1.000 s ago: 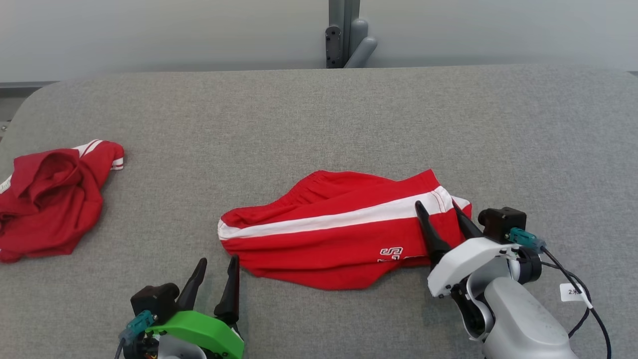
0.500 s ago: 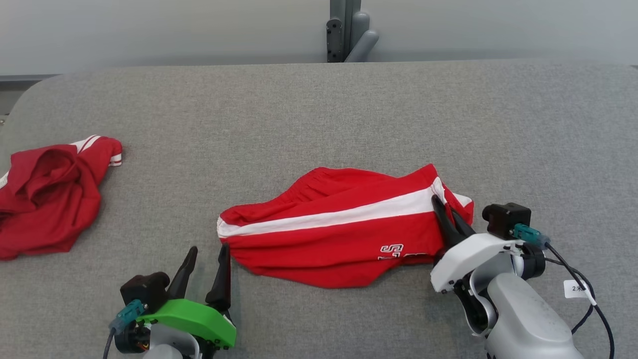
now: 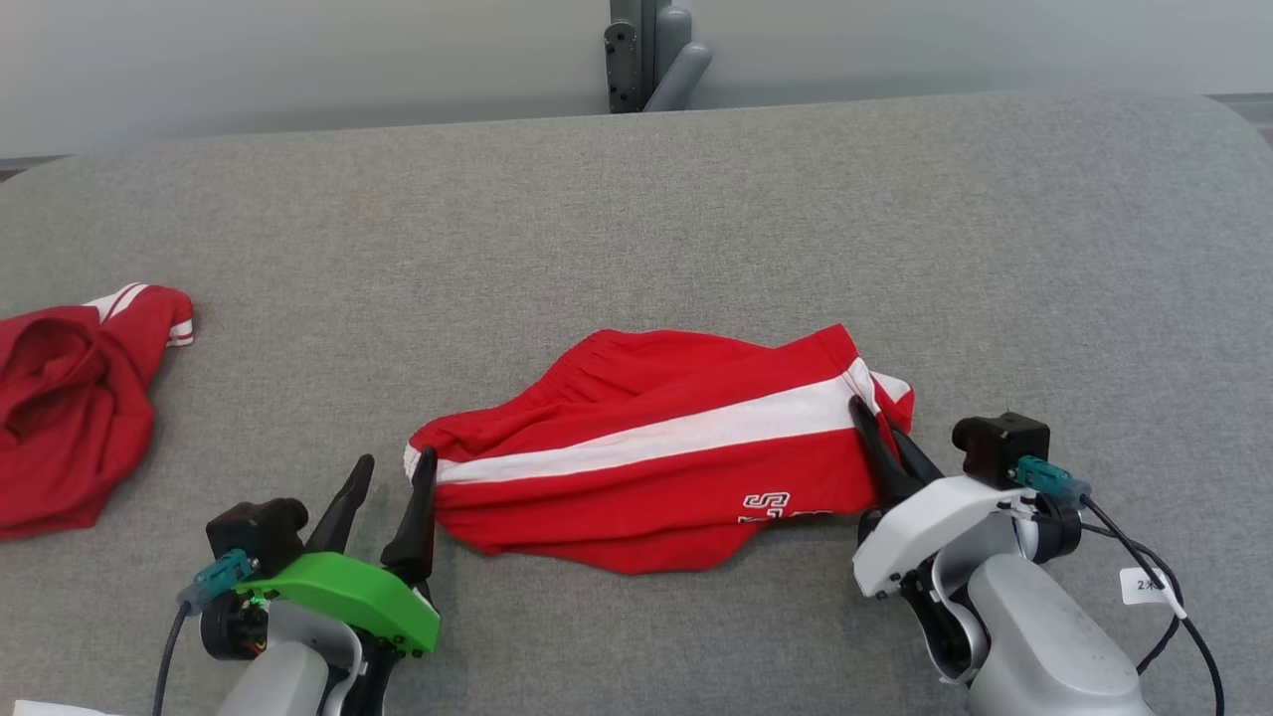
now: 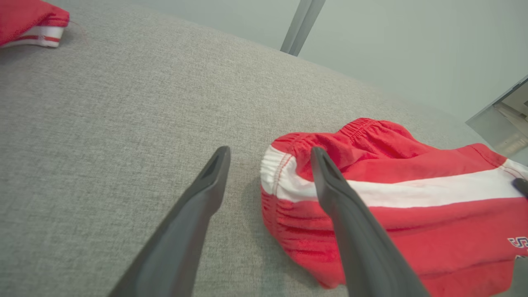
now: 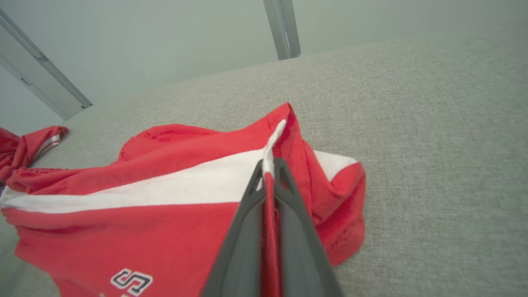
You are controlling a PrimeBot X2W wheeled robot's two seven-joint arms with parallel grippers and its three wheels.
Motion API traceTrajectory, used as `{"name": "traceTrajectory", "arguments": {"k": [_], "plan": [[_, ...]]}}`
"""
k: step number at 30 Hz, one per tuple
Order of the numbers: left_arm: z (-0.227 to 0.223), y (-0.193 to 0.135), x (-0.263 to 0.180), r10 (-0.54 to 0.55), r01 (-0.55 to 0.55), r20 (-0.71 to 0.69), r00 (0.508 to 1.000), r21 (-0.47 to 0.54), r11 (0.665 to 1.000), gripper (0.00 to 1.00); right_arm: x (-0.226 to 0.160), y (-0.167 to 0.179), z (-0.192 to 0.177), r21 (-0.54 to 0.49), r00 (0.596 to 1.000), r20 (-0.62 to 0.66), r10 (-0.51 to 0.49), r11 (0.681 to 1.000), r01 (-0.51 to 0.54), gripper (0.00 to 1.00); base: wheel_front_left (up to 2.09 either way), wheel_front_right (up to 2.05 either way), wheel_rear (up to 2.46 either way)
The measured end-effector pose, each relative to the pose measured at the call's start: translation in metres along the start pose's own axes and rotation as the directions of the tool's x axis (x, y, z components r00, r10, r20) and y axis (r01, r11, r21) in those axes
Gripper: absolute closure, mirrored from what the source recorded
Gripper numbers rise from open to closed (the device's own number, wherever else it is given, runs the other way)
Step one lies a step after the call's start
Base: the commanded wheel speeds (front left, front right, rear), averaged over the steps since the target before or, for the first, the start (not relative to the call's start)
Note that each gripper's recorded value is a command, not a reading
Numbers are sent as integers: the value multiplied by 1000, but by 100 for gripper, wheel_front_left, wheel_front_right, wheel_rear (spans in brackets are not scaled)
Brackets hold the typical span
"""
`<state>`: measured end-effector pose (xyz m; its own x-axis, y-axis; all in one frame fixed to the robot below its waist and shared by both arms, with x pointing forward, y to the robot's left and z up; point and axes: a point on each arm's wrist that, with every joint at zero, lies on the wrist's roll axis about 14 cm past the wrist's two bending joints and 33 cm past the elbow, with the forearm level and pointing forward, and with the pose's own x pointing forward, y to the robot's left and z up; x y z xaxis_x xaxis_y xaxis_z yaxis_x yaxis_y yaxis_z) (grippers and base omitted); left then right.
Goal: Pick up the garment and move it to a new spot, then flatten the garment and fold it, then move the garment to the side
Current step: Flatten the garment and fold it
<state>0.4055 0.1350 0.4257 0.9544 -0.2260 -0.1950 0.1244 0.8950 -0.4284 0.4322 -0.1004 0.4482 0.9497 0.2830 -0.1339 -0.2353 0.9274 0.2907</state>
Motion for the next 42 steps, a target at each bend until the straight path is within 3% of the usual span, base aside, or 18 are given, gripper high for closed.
{"name": "traceTrajectory", "arguments": {"k": [12, 14, 16, 18, 20, 21, 22, 31, 34, 35, 36, 37, 42], "plan": [[-11, -6, 6, -48, 48, -61, 997, 9, 999, 0, -2, -6, -3, 3, 1000, -7, -14, 1000, 14, 100, 0, 0, 0], [-13, -7, 6, -52, 53, -67, 996, 13, 999, 7, -2, -7, -3, 3, 1000, -7, -15, 1000, 15, 100, 0, 0, 0], [-14, -8, 6, -57, 58, -73, 996, 15, 998, 4, -2, -7, -3, 3, 1000, -6, -16, 1000, 16, 100, 0, 0, 0], [-15, -9, 6, -58, 59, -75, 996, 14, 998, 15, -2, -8, -3, 4, 1000, -6, -18, 1000, 18, 100, 0, 0, 0], [-16, -10, 6, -61, 63, -78, 995, 13, 998, 53, -2, -8, -2, 4, 1000, -5, -19, 1000, 19, 100, 0, 0, 0], [-17, -10, 6, -63, 65, -81, 995, 14, 998, 65, -2, -8, -2, 4, 1000, -5, -20, 1000, 20, 100, 0, 0, 0], [-17, -11, 6, -64, 65, -82, 995, 13, 998, 98, -2, -9, -2, 4, 1000, -5, -20, 1000, 20, 100, 0, 0, 0], [5, -23, 7, -111, 112, -21, 994, 46, 993, 100, 2, -3, 25, 25, 997, 78, -8, 1000, 6, 100, 0, 0, 0], [37, -35, 13, -167, 161, 46, 985, 111, 981, 100, 8, 7, 62, 24, 985, 171, 20, 999, -25, 100, 0, 0, 0], [67, -45, 17, -217, 197, 96, 971, 184, 963, 100, 12, 11, 92, 0, 971, 236, 43, 999, -44, 100, 0, 0, 0], [67, -45, 17, -217, 197, 96, 971, 184, 963, 100, 12, 11, 92, 0, 971, 236, 43, 999, -44, 100, 0, 0, 0], [102, -54, 20, -259, 215, 156, 953, 252, 944, 100, 14, 14, 124, -31, 951, 304, 61, 998, -55, 100, 0, 0, 0], [175, -78, 19, -334, 230, 237, 912, 378, 897, 100, 12, 35, 198, -102, 887, 443, 131, 990, -95, 100, 0, 0, 0]]}}
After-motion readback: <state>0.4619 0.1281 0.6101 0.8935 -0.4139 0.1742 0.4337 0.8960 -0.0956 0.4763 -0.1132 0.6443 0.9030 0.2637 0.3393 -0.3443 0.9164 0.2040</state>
